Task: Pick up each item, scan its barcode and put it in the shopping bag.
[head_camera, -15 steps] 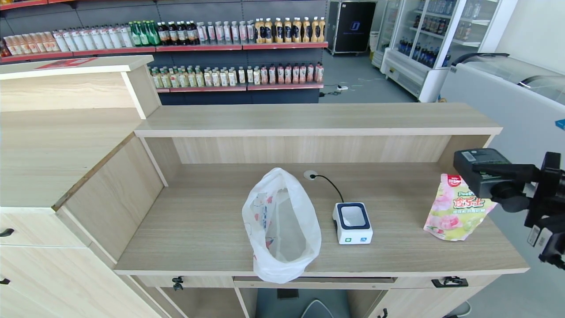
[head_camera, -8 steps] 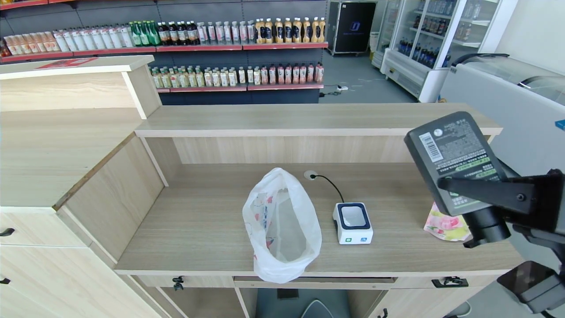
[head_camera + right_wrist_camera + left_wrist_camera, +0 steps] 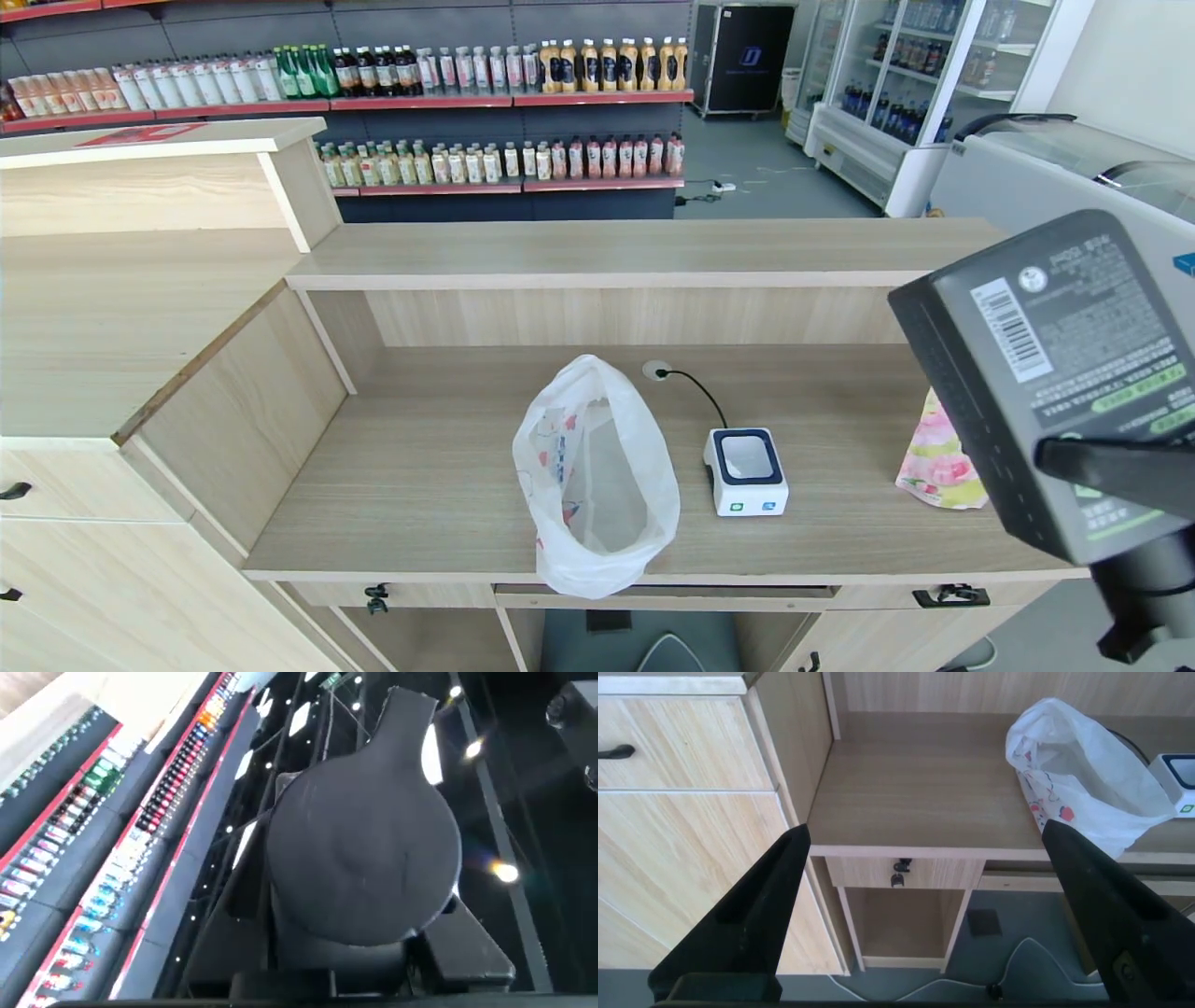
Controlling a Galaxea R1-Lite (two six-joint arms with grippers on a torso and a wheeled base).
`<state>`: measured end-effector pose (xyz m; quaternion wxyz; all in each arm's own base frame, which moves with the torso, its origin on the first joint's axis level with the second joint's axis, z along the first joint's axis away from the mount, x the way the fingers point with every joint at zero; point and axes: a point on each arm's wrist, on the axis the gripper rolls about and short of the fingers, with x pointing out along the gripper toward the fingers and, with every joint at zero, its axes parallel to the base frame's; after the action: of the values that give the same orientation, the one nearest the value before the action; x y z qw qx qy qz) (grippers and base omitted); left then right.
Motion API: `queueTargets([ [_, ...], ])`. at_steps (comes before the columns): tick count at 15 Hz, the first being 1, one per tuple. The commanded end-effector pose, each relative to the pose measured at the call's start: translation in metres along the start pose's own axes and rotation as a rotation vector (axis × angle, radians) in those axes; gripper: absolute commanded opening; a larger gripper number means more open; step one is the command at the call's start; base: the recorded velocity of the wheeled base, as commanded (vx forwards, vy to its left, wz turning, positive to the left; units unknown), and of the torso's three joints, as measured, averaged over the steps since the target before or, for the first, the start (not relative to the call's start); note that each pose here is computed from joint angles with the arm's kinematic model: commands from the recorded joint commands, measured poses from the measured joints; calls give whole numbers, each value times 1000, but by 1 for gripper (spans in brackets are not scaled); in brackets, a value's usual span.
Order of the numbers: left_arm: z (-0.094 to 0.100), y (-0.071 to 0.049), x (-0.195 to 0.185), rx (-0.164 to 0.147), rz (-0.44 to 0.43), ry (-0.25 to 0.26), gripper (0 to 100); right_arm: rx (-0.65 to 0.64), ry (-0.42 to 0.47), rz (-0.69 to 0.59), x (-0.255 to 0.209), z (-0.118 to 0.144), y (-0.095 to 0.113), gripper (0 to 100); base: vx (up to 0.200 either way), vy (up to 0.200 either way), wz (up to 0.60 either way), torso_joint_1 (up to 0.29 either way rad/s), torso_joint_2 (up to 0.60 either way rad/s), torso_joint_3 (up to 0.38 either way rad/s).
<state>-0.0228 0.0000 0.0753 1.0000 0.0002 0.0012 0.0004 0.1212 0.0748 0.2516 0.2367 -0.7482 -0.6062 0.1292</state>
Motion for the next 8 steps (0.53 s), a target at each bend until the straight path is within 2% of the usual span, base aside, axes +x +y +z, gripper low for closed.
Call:
queueTargets([
  [1, 0, 0, 0, 0, 1, 1, 100, -4, 18, -29, -6, -1, -13, 0, 0, 0, 0, 0, 0, 0],
  [2, 0, 0, 0, 0, 1, -1, 100, 19, 9, -30, -6, 1, -15, 0, 0, 0, 0, 0, 0, 0],
  [5, 0, 0, 0, 0, 1, -1, 100, 103, -91, -38, -2, 14, -14, 0, 0, 0, 0, 0, 0, 0],
  [8, 0, 0, 0, 0, 1, -1, 100, 143, -169, 4, -3, 26, -9, 0, 0, 0, 0, 0, 0, 0],
])
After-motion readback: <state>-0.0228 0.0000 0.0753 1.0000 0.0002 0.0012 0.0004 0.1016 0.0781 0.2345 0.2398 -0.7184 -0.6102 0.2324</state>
